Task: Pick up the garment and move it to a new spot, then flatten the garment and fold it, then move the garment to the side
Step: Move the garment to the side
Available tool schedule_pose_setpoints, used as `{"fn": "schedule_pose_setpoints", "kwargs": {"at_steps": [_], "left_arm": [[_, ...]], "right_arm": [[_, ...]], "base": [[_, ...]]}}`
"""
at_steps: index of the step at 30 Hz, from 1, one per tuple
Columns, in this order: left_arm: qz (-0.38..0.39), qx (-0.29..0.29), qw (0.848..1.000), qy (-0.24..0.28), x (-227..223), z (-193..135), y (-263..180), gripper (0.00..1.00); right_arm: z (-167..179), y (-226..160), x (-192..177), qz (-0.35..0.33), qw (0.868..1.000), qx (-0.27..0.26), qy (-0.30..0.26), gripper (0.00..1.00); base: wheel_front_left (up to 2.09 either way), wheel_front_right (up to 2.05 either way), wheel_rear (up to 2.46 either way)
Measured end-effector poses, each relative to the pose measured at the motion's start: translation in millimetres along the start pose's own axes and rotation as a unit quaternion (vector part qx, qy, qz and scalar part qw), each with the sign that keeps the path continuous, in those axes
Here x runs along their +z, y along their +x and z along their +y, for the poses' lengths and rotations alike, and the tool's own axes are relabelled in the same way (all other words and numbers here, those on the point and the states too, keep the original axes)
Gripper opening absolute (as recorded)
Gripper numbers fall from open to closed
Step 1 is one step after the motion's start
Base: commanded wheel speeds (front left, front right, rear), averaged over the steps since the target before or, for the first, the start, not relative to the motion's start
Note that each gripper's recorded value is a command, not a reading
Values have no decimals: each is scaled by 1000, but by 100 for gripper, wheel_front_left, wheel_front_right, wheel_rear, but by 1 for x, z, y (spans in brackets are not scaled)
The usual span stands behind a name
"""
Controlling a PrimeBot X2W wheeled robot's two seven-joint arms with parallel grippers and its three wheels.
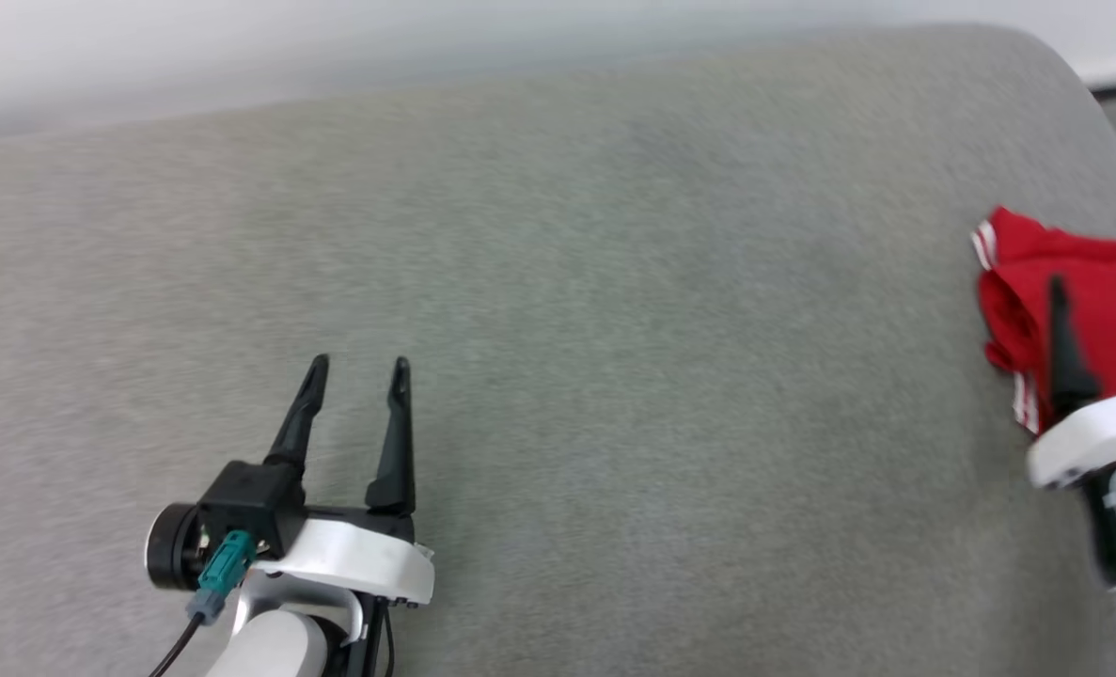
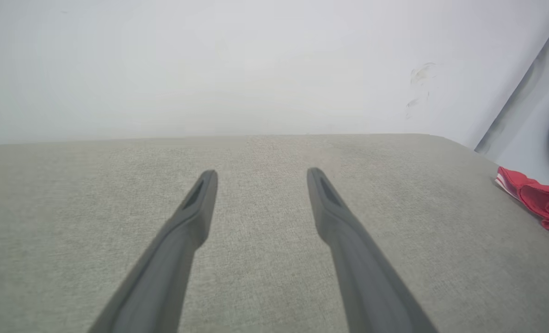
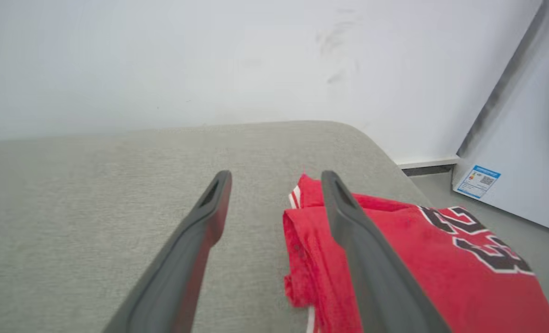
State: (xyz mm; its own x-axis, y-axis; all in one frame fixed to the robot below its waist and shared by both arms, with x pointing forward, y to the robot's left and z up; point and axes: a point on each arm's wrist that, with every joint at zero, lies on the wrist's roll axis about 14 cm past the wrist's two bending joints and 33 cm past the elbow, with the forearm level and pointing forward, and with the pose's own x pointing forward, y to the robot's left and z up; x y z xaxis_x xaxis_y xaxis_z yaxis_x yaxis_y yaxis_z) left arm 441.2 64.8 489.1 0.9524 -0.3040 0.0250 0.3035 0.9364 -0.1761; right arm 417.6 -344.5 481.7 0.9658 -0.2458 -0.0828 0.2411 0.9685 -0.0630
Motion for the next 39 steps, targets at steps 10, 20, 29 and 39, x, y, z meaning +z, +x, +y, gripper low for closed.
{"fn": "schedule_pose_setpoints", "kwargs": {"at_steps": [10,20,29,39], "left_arm": [[-31,106,994,18,31,61,-44,100],[-48,148,987,40,48,85,-87,100],[-39,137,989,48,43,78,-107,100],[-33,130,990,51,39,72,-116,100]], "right_arm": [[125,-13,31,-42,987,142,64,100],[148,-49,55,-66,980,176,72,100],[136,-90,61,-65,982,165,68,100],[132,-111,67,-69,982,160,69,100]], "base": [[0,0,0],[0,0,0],[0,0,0],[0,0,0]]}}
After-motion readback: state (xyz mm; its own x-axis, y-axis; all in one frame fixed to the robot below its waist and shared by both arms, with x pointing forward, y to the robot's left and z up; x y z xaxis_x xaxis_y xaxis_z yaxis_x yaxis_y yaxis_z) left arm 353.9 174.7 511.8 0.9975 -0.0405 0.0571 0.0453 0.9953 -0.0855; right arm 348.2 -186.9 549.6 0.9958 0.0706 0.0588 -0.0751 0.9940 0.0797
